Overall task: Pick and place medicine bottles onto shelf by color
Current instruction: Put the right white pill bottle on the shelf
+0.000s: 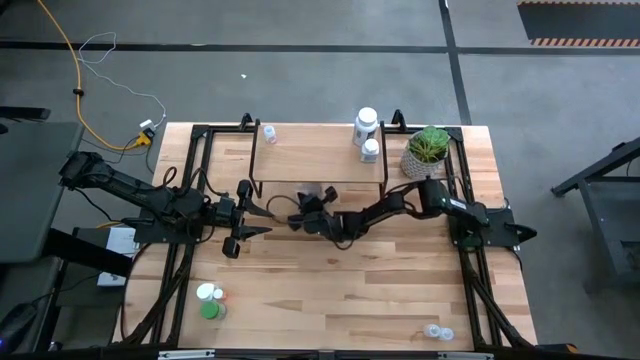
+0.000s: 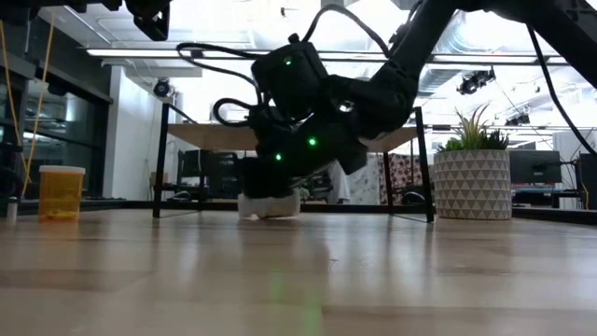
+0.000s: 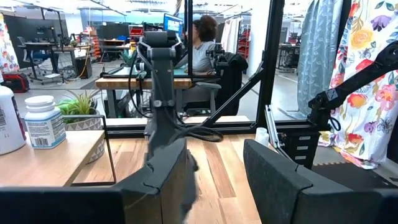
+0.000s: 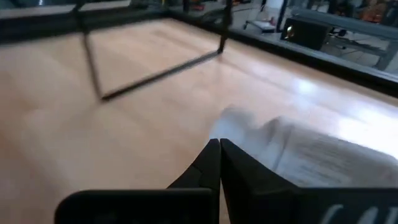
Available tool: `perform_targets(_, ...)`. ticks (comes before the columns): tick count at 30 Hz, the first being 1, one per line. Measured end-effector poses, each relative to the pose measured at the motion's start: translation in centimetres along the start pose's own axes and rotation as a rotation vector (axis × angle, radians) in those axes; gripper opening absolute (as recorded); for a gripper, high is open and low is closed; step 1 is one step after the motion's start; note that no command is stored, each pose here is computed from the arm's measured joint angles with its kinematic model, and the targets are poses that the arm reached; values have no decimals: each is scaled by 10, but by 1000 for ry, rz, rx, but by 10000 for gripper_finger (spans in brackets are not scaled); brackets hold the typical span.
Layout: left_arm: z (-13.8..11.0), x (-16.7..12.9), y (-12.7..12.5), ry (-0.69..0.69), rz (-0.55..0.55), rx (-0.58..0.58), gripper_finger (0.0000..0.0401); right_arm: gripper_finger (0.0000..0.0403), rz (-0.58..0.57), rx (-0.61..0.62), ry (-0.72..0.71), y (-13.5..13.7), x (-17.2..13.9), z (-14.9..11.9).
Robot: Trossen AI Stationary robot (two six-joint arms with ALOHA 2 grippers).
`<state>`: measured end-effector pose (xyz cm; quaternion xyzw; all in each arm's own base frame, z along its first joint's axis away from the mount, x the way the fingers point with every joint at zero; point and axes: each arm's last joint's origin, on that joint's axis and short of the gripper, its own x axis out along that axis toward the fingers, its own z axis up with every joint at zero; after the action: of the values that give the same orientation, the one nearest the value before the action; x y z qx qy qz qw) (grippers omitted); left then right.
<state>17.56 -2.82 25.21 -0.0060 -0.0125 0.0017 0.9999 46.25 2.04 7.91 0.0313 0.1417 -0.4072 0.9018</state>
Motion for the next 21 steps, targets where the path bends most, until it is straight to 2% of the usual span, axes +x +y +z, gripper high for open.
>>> perform_targets(7, 0, 0, 0, 0, 0, 0, 149, 0, 86, -60, 129, 17, -35, -10)
perform_targets(12, 0, 0, 0, 0, 0, -1, 149, 0, 14, -88, 62, 22, -57, 7)
perform_targets(15, 0, 0, 0, 0, 0, -14, 149, 0, -71, -74, 12, 16, -53, 17)
perform_targets(21, 0, 0, 0, 0, 0, -16, 149, 0, -168, 7, -29, -3, -26, 29)
